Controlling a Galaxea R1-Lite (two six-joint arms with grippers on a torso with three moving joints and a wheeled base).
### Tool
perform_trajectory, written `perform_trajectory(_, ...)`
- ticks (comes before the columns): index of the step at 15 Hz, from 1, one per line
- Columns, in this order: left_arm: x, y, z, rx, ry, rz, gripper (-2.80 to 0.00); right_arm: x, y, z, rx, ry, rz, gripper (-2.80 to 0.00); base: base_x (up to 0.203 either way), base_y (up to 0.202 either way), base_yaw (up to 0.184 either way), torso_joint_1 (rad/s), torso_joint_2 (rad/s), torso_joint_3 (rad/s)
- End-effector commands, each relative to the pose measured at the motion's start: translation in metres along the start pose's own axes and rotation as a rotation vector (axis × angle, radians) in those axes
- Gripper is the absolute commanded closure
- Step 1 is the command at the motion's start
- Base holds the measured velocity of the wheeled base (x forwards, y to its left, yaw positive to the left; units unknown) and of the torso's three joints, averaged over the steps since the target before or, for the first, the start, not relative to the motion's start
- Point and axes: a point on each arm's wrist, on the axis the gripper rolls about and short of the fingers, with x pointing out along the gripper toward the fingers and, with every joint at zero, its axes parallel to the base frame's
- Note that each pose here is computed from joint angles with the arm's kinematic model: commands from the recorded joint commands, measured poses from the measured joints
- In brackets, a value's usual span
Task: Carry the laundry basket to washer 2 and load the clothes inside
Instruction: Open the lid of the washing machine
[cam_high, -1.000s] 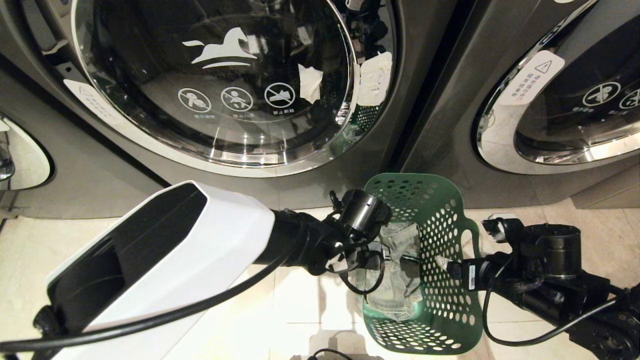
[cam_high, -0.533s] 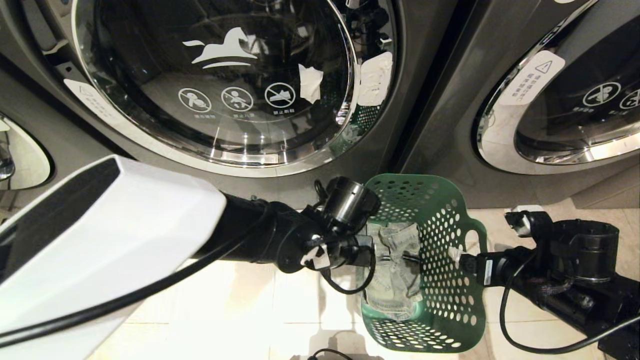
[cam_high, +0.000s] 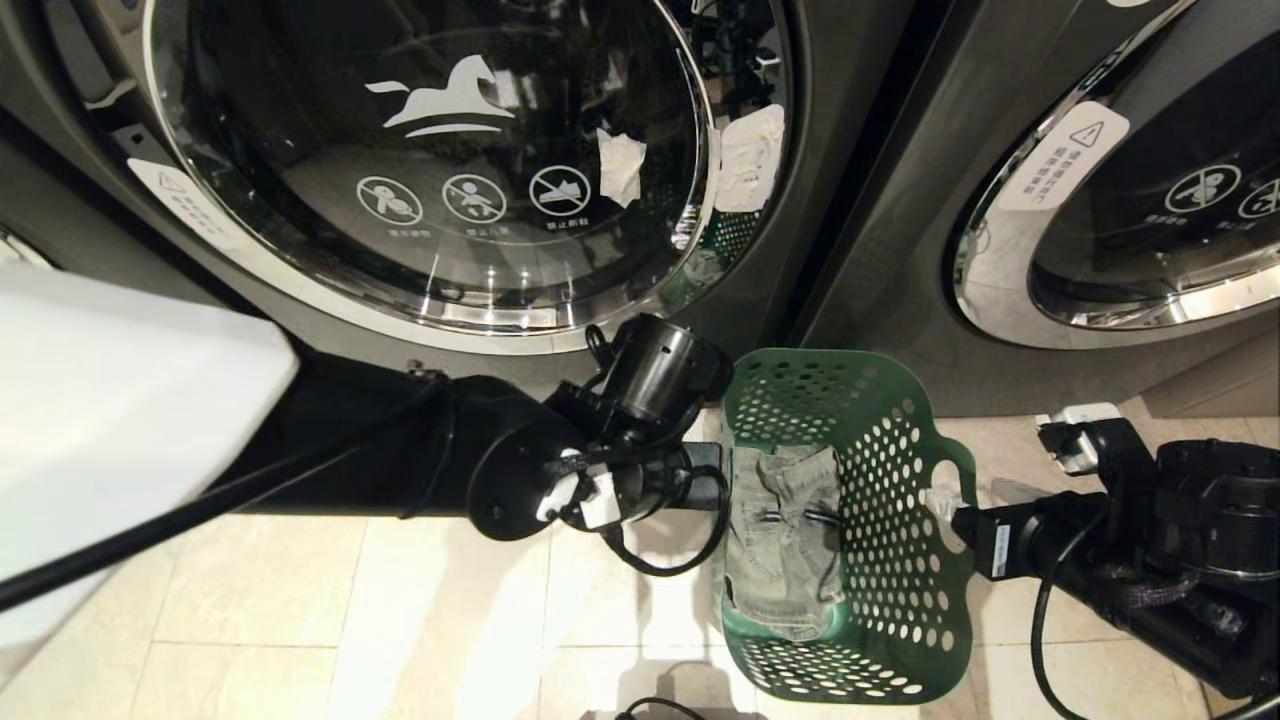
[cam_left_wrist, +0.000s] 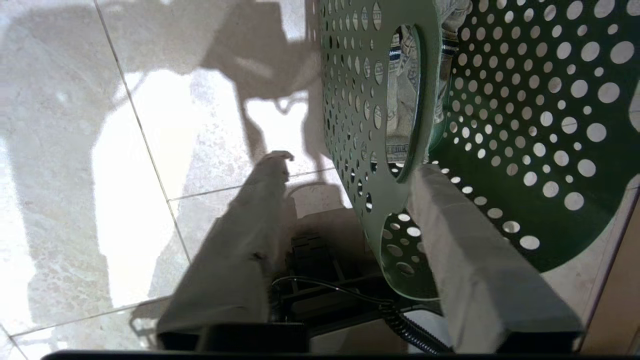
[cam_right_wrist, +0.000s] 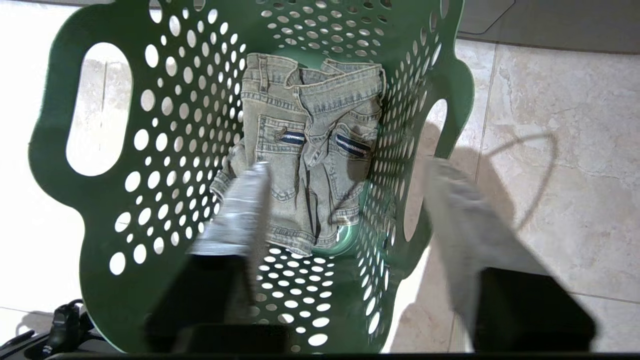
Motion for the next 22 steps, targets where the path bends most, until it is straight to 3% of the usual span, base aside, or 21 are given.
perform_trajectory(1,-0.022,0.006,0.007,-0.016,-0.031,-0.007,0.0,-0.01,0.0,0.006,-0.001,-0.04,0.004,0.0,0.0,0.0,0.0,0.0,0.0,0.0)
perform_trajectory(4,-0.051,0.02,0.012,-0.031,-0.061,-0.01,0.0,-0.02,-0.002,0.009,-0.009,-0.047,0.002,0.0,0.0,0.0,0.0,0.0,0.0,0.0)
perform_trajectory(8,-0.093,0.074,0.014,-0.095,-0.103,0.067,0.0,-0.048,-0.008,0.019,0.003,-0.118,-0.022,0.0,0.0,0.0,0.0,0.0,0.0,0.0)
perform_trajectory(10,-0.12,0.102,0.01,-0.134,-0.131,0.114,0.0,-0.068,-0.02,0.019,0.013,-0.102,-0.087,0.0,0.0,0.0,0.0,0.0,0.0,0.0)
perform_trajectory(12,-0.14,0.128,-0.005,-0.162,-0.134,0.17,0.0,-0.088,-0.028,0.015,0.021,-0.074,-0.138,0.0,0.0,0.0,0.0,0.0,0.0,0.0)
perform_trajectory(16,-0.169,0.17,-0.036,-0.15,-0.129,0.302,0.0,-0.116,-0.042,0.008,0.022,-0.028,-0.243,0.0,0.0,0.0,0.0,0.0,0.0,0.0)
perform_trajectory(20,-0.199,0.196,-0.054,-0.181,-0.182,0.411,0.0,-0.14,-0.044,0.003,0.001,-0.054,-0.293,0.0,0.0,0.0,0.0,0.0,0.0,0.0)
perform_trajectory(22,-0.212,0.209,-0.07,-0.164,-0.189,0.492,0.0,-0.15,-0.049,0.001,-0.017,-0.079,-0.356,0.0,0.0,0.0,0.0,0.0,0.0,0.0)
